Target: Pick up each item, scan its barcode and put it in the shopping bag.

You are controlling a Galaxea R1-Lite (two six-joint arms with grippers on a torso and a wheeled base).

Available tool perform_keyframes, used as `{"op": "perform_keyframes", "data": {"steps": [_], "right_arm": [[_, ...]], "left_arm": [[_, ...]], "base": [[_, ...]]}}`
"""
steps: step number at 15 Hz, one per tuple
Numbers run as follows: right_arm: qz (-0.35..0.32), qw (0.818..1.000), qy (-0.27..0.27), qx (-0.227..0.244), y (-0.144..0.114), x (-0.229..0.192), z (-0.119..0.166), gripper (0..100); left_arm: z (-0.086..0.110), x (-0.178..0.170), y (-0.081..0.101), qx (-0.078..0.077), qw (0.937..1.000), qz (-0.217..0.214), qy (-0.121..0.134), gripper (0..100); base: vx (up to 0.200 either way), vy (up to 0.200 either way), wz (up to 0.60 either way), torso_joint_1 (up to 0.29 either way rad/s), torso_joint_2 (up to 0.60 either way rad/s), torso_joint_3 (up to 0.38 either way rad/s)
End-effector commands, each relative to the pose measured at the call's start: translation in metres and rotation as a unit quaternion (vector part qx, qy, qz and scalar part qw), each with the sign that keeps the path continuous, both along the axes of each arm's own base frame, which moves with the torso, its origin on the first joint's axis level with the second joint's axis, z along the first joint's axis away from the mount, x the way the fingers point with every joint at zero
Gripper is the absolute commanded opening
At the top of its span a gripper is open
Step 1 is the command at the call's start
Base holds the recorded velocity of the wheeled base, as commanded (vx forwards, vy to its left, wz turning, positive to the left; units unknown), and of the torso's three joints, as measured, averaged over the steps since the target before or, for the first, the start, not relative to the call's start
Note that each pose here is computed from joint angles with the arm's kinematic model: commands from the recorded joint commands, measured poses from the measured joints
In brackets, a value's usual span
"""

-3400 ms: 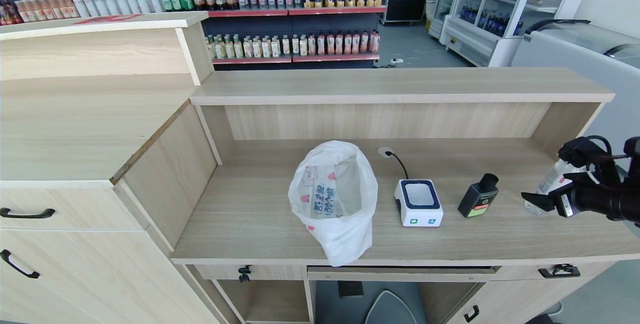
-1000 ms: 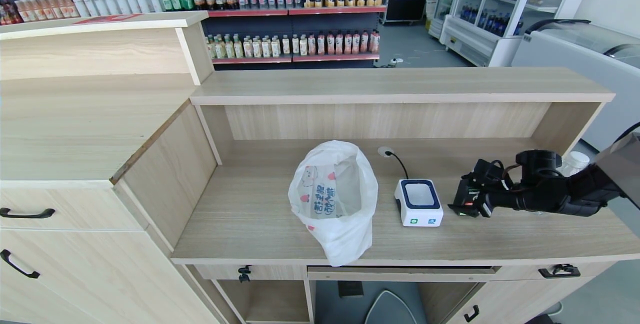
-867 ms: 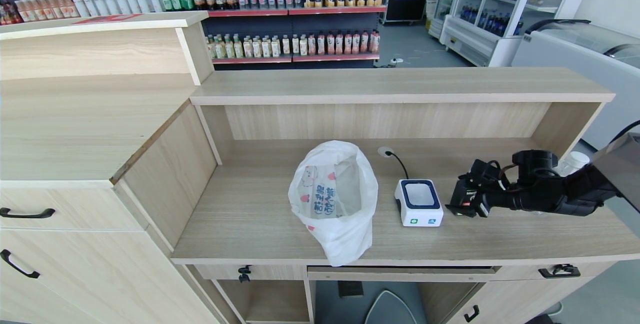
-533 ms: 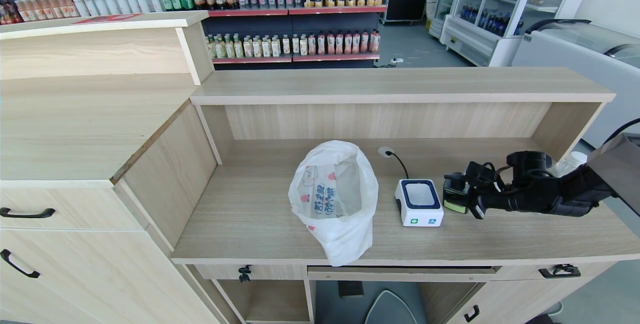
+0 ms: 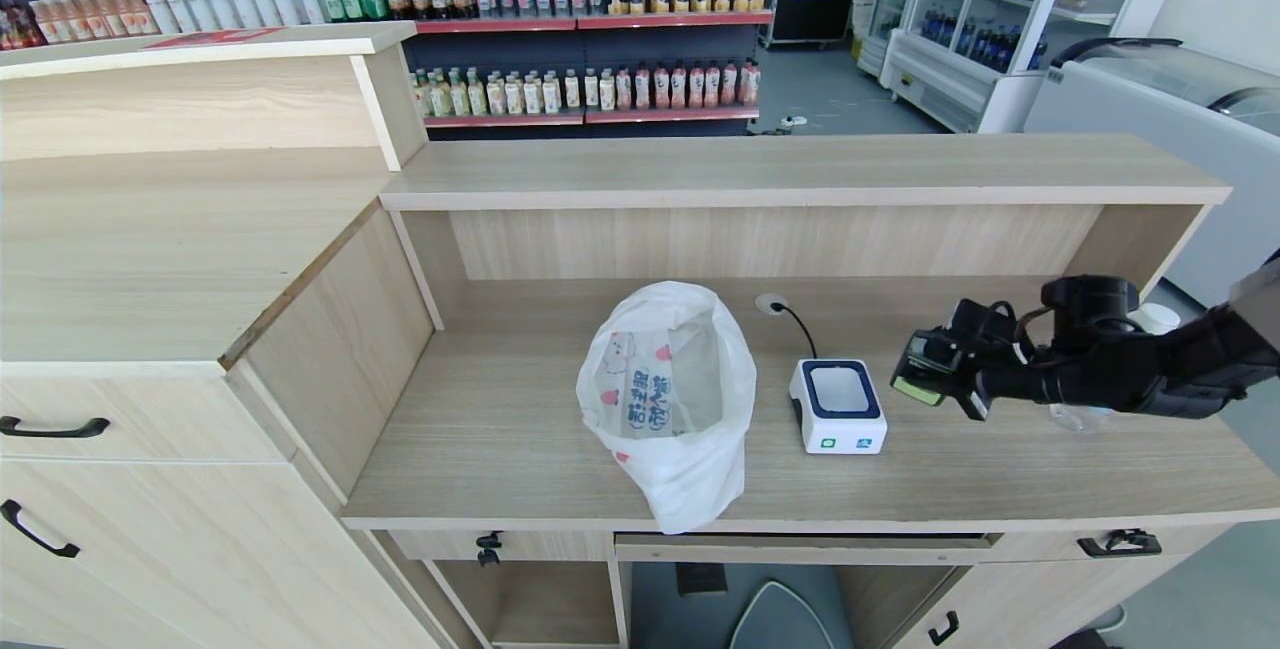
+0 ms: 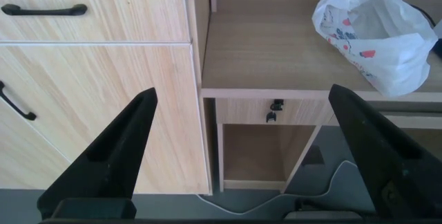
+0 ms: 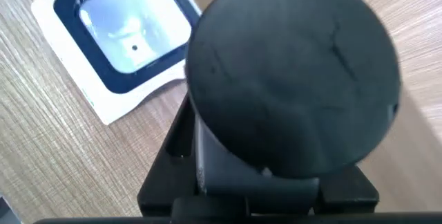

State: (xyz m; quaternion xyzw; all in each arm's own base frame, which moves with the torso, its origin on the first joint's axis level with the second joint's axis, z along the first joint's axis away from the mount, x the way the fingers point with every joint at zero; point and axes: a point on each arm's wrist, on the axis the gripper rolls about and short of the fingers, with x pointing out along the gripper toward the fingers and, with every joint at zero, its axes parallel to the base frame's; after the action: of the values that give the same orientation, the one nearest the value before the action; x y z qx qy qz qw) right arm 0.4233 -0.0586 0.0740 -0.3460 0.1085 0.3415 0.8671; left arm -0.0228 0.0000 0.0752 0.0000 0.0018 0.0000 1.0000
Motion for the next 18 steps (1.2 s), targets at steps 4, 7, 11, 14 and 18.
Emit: {"op": "perform_keyframes", "data": {"steps": [4,7,11,14,18], "right_arm": [[0.009,0.970,-0.201,-0.134,0.004,-0.169,0.138,0],[0.172,0.888,-0.343,-0.254,0.040,-0.202,0.143,0],[0.306,0.687,-0.530,-0.391,0.088,-0.219,0.155,0],[0.365,0.603,-0.602,-0.374,0.124,-0.234,0.159,0],[0.419,0.529,-0.662,-0.327,0.158,-0.247,0.162,0]], "left_arm": [[0.000,0.000,0.000,0.000,1.0000,0.000,0.000,100],[0.000,0.000,0.000,0.000,1.0000,0.000,0.000,100],[0.000,0.000,0.000,0.001,1.0000,0.000,0.000,100],[0.000,0.000,0.000,0.000,1.0000,0.000,0.000,100],[0.000,0.000,0.000,0.001,1.0000,0.000,0.000,100]], "base": [[0.000,0.000,0.00,0.000,0.00,0.000],[0.000,0.000,0.00,0.000,0.00,0.000],[0.000,0.000,0.00,0.000,0.00,0.000],[0.000,0.000,0.00,0.000,0.00,0.000],[0.000,0.000,0.00,0.000,0.00,0.000]]}}
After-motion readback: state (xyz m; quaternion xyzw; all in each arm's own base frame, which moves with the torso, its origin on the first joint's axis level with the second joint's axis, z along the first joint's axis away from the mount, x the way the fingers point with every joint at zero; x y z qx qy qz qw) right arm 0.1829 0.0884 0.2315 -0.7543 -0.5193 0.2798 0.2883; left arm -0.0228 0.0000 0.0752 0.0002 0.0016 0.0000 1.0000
